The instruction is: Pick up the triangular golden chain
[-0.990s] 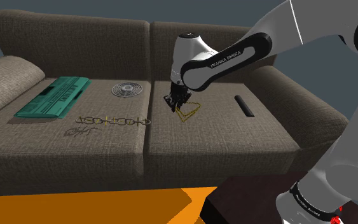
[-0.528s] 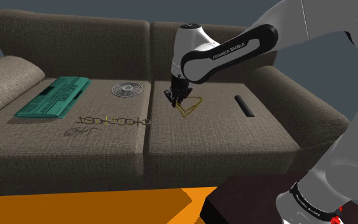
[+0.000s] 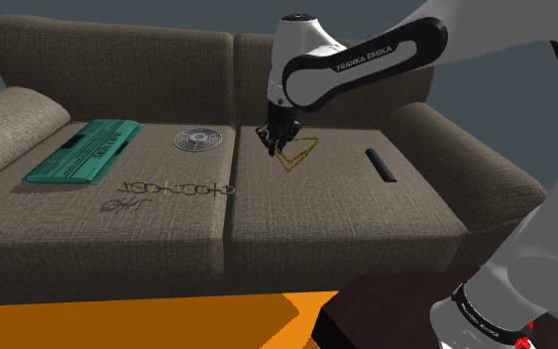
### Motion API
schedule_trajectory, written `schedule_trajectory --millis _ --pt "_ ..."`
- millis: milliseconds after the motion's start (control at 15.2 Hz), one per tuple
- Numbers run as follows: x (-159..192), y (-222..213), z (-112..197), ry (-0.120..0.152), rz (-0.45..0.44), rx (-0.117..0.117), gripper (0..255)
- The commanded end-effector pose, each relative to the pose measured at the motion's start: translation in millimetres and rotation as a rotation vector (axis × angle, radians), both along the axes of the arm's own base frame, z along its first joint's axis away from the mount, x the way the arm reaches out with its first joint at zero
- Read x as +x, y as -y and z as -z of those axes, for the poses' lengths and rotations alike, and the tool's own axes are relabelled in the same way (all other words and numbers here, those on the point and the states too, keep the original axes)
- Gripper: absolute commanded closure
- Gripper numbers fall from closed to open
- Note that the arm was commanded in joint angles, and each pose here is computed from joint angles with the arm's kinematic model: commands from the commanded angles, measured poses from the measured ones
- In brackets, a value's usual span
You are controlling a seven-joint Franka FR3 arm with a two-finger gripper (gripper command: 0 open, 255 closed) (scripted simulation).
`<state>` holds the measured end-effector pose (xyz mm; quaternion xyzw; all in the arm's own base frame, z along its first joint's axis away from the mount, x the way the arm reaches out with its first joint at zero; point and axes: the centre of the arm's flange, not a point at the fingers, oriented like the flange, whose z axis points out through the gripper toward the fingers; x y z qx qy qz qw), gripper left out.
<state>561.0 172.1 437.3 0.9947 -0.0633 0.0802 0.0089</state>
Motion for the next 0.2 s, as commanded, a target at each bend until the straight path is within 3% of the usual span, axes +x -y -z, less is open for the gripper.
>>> schedule_trajectory --millis 0,132 --pt "-0.4 0.1 -11.5 0.0 0.0 0.0 255" --pt "-0.4 0.1 -12.3 0.0 0.0 0.0 255"
